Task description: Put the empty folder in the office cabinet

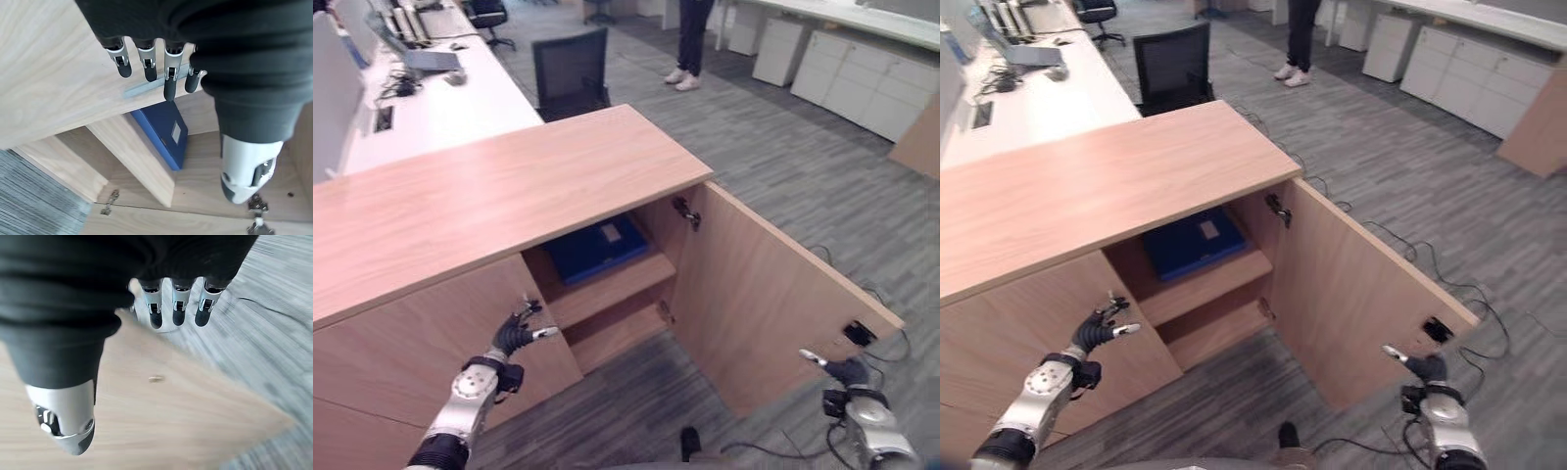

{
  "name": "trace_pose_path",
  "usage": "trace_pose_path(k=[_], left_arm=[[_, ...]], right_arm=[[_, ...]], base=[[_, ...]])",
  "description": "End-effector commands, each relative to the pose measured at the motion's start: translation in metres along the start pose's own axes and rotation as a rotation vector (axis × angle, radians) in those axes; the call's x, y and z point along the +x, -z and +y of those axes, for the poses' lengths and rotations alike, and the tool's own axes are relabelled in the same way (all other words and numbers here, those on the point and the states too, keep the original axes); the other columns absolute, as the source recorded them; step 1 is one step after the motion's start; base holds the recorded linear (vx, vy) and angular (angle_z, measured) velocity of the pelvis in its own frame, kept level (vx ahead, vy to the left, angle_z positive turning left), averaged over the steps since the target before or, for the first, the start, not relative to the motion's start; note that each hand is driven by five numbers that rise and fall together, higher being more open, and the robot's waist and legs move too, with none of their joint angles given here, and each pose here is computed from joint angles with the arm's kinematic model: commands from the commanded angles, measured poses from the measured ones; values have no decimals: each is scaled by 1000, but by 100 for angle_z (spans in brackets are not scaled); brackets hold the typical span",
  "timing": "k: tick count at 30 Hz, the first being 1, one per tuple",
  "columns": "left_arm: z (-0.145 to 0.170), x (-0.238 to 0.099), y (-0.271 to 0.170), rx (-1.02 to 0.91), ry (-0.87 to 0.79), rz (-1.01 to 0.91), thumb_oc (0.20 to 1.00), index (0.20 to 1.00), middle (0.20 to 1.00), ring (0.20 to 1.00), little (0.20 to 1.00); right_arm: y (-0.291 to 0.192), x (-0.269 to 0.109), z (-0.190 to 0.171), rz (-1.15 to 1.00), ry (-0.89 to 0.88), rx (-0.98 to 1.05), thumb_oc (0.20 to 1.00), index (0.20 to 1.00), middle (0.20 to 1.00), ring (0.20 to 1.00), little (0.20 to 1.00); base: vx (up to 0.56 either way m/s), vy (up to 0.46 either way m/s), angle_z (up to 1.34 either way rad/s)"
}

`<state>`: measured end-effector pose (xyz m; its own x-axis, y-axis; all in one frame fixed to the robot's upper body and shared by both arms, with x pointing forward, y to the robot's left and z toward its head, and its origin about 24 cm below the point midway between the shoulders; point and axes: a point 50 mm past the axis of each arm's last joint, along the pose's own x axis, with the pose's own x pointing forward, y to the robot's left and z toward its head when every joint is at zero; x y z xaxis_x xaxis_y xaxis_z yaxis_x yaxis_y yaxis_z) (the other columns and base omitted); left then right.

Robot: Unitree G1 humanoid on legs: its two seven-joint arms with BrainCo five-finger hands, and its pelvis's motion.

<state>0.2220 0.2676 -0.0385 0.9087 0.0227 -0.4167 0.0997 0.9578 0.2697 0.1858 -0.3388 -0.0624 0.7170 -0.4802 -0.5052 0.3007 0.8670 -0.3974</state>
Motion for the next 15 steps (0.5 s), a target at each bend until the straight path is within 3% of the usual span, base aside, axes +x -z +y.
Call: trace_pose_path(k=[1,6,15], left_arm=[[-51,7,-11,-57,176,-88,1000,1000,1000,1000,1000],[-42,4,-13,-33,159,-95,1000,1000,1000,1000,1000],[-35,7,-10,-25,122,-75,1000,1000,1000,1000,1000]], right_arm=[[-37,9,-7,-132,-2,-23,1000,1000,1000,1000,1000],[-50,11,6,-170,-34,-12,1000,1000,1000,1000,1000],[-60,10,19,-219,-58,3,1000,1000,1000,1000,1000]], base=[[-30,210,-138],[-84,93,-113],[-93,50,-17]])
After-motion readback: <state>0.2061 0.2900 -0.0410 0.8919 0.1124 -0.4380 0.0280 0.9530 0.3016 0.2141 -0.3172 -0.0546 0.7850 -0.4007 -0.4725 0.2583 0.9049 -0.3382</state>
